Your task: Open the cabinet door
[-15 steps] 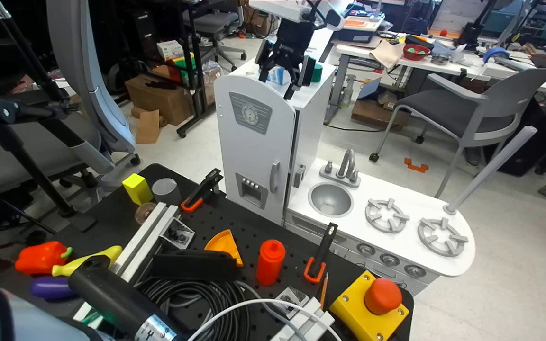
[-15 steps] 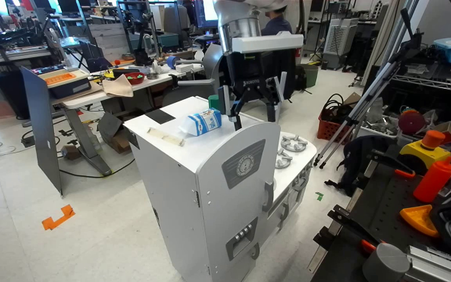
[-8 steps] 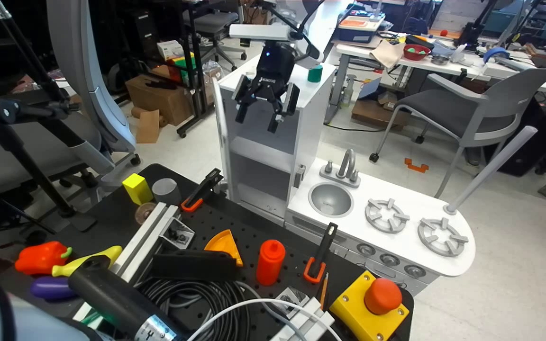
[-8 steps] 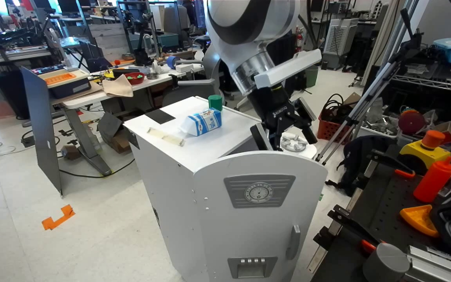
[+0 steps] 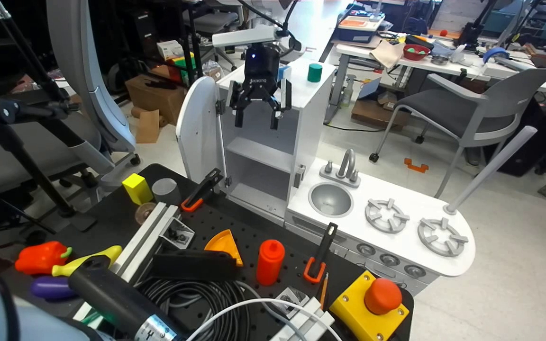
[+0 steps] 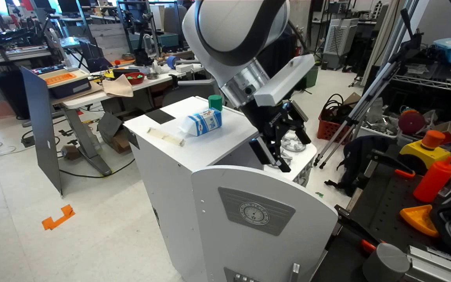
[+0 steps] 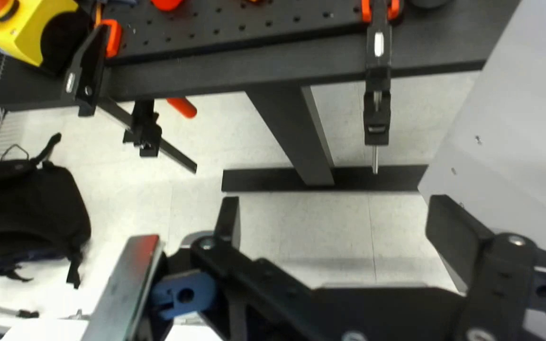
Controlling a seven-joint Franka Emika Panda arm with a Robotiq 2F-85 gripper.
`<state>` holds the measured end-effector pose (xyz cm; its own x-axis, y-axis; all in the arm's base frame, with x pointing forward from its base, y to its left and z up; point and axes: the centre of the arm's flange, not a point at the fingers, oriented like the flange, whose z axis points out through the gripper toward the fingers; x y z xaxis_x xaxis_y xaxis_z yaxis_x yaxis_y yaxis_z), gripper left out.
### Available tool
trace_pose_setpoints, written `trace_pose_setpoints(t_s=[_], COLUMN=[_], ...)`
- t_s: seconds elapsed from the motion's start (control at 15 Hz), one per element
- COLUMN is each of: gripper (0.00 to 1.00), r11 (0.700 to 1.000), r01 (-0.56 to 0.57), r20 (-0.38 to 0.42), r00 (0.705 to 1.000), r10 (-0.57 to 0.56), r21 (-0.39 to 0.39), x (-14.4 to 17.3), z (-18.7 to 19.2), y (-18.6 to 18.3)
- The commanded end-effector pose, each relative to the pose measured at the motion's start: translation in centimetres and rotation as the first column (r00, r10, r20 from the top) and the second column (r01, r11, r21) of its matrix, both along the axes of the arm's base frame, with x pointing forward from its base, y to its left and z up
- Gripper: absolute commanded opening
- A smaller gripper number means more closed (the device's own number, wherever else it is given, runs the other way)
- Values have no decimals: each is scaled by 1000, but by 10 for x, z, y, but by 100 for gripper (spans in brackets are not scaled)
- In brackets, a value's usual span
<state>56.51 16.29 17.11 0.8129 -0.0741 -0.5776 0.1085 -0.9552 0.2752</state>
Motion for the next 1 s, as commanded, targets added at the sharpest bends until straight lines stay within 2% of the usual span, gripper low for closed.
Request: trace_pose_setpoints(t_s=[0.0,0.2,0.27,0.4,0.93], gripper=[100,100,100,100,100], r11=[999,997,998,997,996], r01=[-36,-50,-38,-41,-40], r20=[198,360,272,321,327], r00=[980,932,962,947,945], r10=[33,29,20,15,14], r21=[11,51,59,72,73], x=[6,15,27,29,27], z=[15,21,14,16,18], y=[3,6,11,10,10])
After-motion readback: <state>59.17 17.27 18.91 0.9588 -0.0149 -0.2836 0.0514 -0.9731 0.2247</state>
